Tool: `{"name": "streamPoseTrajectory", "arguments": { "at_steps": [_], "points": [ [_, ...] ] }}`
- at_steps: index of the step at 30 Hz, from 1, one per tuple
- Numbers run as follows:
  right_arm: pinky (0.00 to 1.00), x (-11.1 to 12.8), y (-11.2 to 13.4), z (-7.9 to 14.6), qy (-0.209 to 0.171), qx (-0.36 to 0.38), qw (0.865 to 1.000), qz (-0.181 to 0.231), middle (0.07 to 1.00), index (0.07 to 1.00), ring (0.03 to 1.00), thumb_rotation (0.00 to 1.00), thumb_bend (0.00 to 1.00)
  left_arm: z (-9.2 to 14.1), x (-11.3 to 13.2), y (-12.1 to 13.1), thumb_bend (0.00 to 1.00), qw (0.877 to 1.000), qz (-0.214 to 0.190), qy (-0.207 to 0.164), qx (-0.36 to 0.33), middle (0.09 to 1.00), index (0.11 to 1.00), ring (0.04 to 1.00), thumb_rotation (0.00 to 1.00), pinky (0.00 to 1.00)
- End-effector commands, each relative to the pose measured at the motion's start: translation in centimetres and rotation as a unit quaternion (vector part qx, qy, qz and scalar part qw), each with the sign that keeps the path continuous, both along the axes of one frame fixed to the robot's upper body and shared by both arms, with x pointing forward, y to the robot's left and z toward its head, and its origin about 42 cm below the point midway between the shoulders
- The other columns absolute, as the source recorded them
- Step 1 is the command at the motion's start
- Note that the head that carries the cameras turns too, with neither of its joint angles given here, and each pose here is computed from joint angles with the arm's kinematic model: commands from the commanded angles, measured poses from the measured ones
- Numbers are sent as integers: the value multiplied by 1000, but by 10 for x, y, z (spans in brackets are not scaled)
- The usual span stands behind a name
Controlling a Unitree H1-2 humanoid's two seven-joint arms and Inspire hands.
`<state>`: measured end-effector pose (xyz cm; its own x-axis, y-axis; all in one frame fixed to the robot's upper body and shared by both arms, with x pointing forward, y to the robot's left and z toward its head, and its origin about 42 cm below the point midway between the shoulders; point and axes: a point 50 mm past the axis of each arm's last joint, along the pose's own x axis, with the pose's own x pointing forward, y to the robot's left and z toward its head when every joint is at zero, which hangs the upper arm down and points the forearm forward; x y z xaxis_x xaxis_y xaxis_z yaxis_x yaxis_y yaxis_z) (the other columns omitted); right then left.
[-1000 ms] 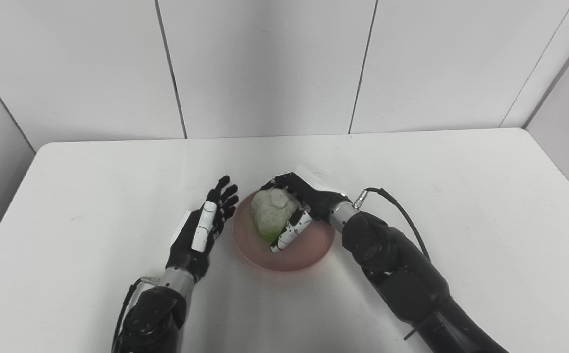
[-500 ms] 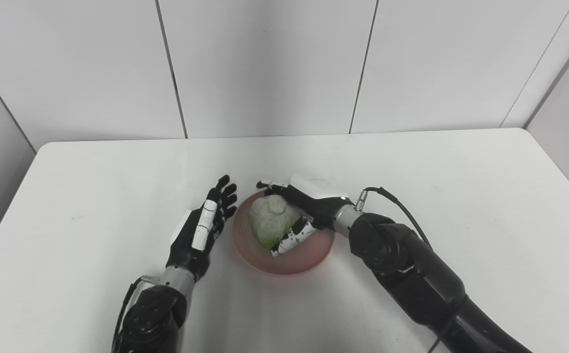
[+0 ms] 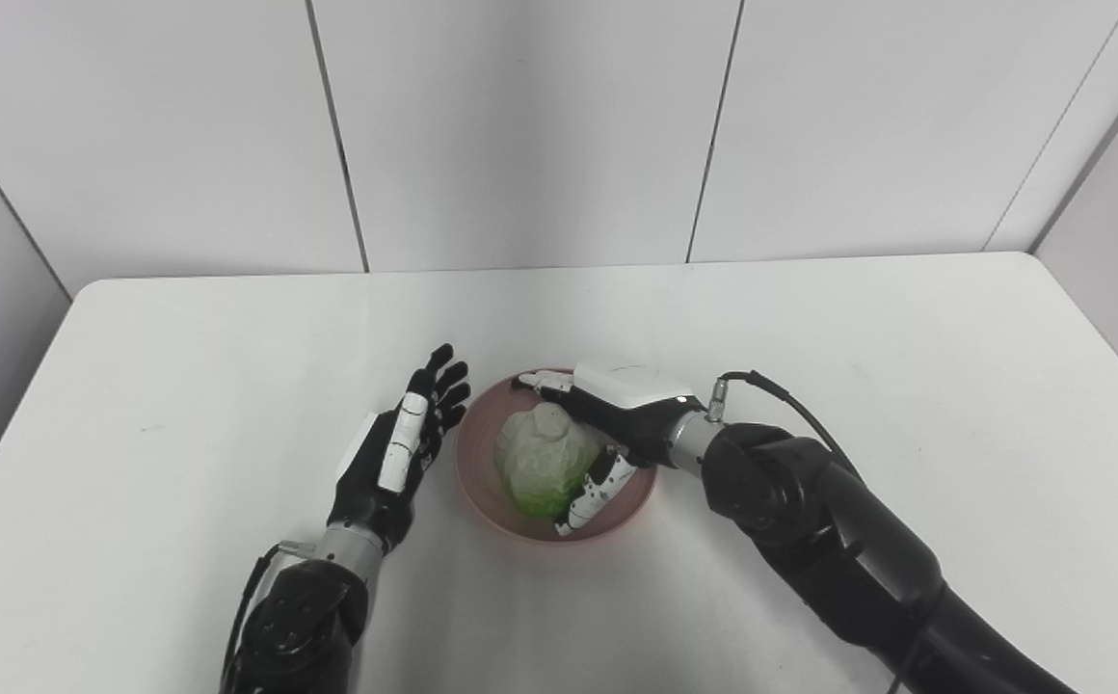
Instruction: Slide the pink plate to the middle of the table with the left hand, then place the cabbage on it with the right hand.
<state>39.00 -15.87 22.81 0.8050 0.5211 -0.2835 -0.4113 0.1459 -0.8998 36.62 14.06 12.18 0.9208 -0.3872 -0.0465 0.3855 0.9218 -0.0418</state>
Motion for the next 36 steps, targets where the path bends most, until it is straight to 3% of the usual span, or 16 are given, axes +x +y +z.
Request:
{"name": "streamPoseTrajectory", "arguments": {
  "at_steps": [1,5,7,15,19,21,24,27,28,31,36],
  "points": [
    [806,2,-5,26,-37,12,999,-11,972,949,925,270,954,-22,-8,-11,824,998,-27,56,19,962,959,960,1000,977],
    [937,2,-9,45,-58,37,998,-8,973,953,949,299,950,-23,-8,-11,818,998,-23,55,22,949,946,949,1000,967],
    [944,2,-10,51,-65,43,997,-10,971,952,953,317,956,-23,-8,-11,827,998,-25,55,24,950,949,949,1000,971],
    [823,4,-31,78,-94,127,987,-21,987,966,951,428,1000,-25,-8,-10,853,998,-22,52,14,948,951,944,1000,957],
    [845,4,-41,85,-121,155,980,-17,983,975,951,477,1000,-25,-8,-9,875,999,-22,48,15,951,952,946,1000,961],
    [818,5,-44,85,-122,178,976,-35,975,981,929,509,1000,-26,-8,-9,897,999,-16,48,11,950,953,946,1000,958],
    [786,3,-52,74,-116,218,966,-74,965,989,911,566,1000,-25,-10,-8,883,999,-9,43,8,949,951,945,1000,954],
    [869,-3,-59,56,-97,254,956,-108,991,1000,955,751,978,-25,-11,-7,885,999,1,34,5,945,946,941,1000,940],
    [870,-7,-62,48,-92,264,952,-122,997,1000,960,861,931,-24,-13,-6,884,1000,4,29,5,948,950,942,1000,940],
    [865,-20,-66,25,-81,297,939,-156,992,995,956,977,820,-24,-17,-4,880,1000,15,15,5,954,960,947,1000,944],
    [900,-34,-64,-13,-68,400,890,-207,976,984,963,1000,653,-21,-28,-1,835,999,31,-12,-4,971,972,960,1000,935]
  ]
}}
